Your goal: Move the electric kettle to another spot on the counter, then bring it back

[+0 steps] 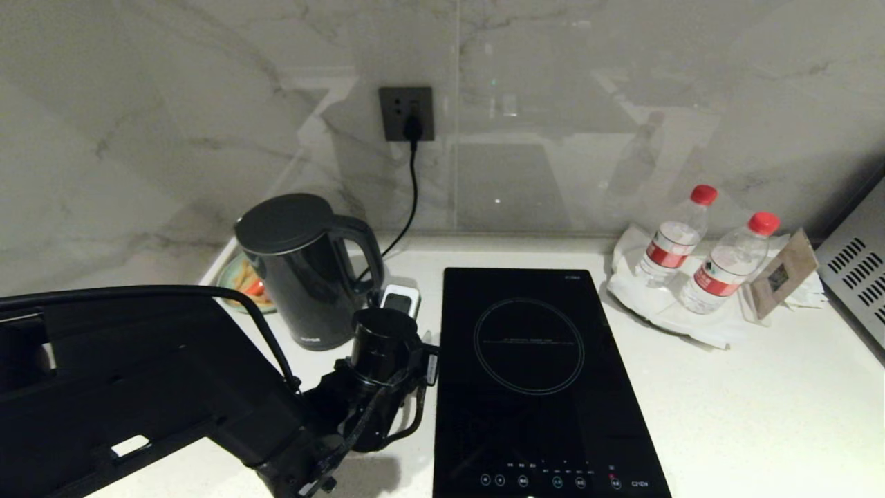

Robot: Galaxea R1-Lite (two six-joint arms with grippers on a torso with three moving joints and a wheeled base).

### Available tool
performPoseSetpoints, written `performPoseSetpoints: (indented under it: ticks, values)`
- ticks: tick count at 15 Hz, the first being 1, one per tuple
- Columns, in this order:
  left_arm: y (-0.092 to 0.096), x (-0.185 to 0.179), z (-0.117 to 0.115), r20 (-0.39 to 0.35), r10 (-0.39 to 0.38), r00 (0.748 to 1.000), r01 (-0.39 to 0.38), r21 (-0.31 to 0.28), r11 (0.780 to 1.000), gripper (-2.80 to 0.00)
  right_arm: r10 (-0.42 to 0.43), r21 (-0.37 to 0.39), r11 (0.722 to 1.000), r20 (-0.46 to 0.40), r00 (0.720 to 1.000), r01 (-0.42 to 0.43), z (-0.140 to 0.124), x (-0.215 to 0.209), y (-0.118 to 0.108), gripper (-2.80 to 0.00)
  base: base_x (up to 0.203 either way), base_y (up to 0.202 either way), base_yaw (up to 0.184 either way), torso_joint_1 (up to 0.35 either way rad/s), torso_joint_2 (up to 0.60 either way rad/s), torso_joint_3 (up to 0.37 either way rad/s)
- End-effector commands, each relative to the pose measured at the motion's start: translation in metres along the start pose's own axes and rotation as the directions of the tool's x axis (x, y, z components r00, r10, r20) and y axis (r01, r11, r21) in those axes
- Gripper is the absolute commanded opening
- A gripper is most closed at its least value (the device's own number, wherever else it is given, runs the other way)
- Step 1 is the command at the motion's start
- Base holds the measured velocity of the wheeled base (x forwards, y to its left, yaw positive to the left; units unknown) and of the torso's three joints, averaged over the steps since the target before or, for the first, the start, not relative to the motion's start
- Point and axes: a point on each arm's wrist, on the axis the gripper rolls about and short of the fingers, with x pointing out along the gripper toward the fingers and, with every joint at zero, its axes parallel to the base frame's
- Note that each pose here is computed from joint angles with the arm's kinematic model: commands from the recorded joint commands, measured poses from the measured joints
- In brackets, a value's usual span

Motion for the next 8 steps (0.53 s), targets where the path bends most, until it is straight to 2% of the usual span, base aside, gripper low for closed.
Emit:
performPoseSetpoints:
  ticks: [1,6,8]
  values:
    - [-0.010,0.020,-0.013,-0.010,0.054,0.999,-0.054,0.011,0.999,0.00,0.000,0.000,1.000,0.000,1.000,0.000,0.000,0.000,0.000,-2.80,0.000,0.000,0.000,0.000,0.00,0.000]
    - [-0.008,0.035,-0.014,0.000,0.081,0.997,-0.081,-0.001,0.997,0.00,0.000,0.000,1.000,0.000,1.000,0.000,0.000,0.000,0.000,-2.80,0.000,0.000,0.000,0.000,0.00,0.000]
    - [0.000,0.044,-0.012,0.005,0.106,0.994,-0.106,-0.013,0.994,0.00,0.000,0.000,1.000,0.000,1.000,0.000,0.000,0.000,0.000,-2.80,0.000,0.000,0.000,0.000,0.00,0.000]
